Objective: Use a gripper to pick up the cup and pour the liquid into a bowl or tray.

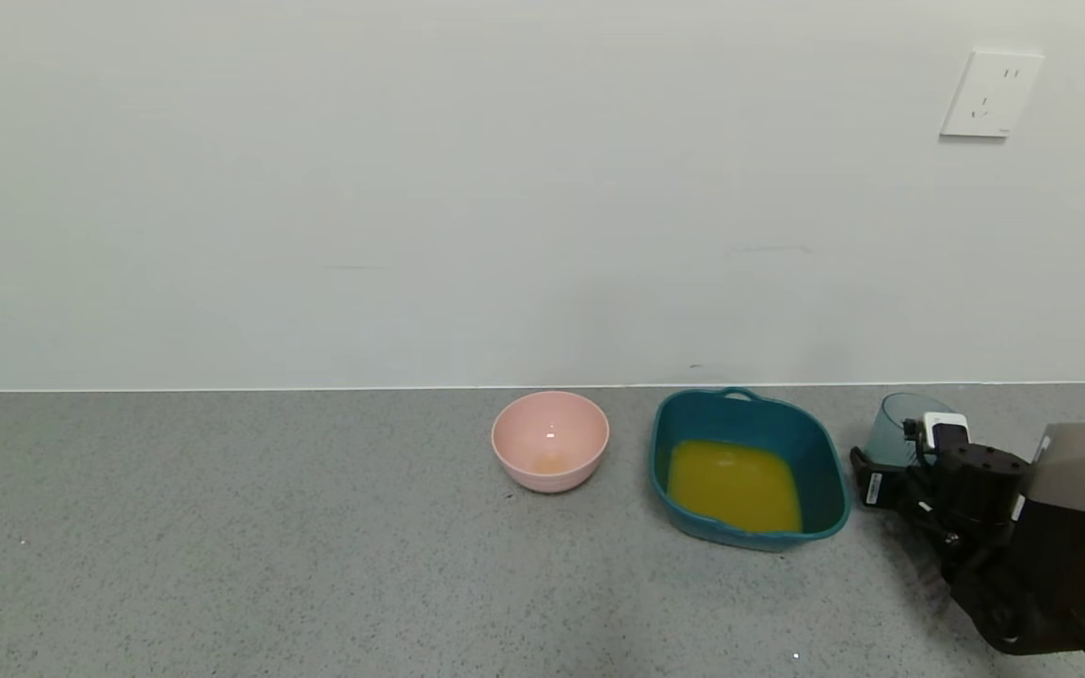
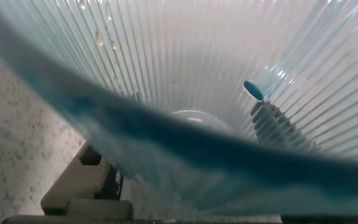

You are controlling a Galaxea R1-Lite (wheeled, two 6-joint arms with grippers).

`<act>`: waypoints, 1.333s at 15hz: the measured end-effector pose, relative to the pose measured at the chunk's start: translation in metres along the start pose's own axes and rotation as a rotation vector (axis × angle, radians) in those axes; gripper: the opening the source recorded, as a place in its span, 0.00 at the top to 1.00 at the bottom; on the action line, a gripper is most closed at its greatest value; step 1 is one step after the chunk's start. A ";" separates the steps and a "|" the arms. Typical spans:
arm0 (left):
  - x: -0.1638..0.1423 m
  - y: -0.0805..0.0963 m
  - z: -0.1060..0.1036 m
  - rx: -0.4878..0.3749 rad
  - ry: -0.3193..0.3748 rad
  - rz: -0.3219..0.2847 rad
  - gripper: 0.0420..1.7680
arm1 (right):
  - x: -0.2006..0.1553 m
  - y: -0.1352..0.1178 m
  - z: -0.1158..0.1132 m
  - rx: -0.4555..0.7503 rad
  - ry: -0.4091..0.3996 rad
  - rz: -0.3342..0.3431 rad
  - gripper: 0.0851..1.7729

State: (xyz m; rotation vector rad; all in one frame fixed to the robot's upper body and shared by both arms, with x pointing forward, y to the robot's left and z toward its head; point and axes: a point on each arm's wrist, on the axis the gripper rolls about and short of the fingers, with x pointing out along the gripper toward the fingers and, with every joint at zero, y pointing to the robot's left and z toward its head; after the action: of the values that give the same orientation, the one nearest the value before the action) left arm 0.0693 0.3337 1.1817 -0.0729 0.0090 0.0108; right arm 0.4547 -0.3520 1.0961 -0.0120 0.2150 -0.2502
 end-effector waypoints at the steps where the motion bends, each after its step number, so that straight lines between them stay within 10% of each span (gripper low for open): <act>1: 0.000 0.000 0.000 0.000 0.000 0.000 0.03 | -0.001 0.000 -0.001 -0.001 0.006 0.000 0.26; 20: 0.000 0.000 0.000 0.000 0.000 0.000 0.03 | -0.026 -0.006 -0.005 -0.014 0.079 -0.002 0.12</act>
State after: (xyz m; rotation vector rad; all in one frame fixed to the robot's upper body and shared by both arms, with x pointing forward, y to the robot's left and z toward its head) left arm 0.0693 0.3337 1.1817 -0.0729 0.0090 0.0108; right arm 0.4277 -0.3512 1.0967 -0.0159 0.2959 -0.2509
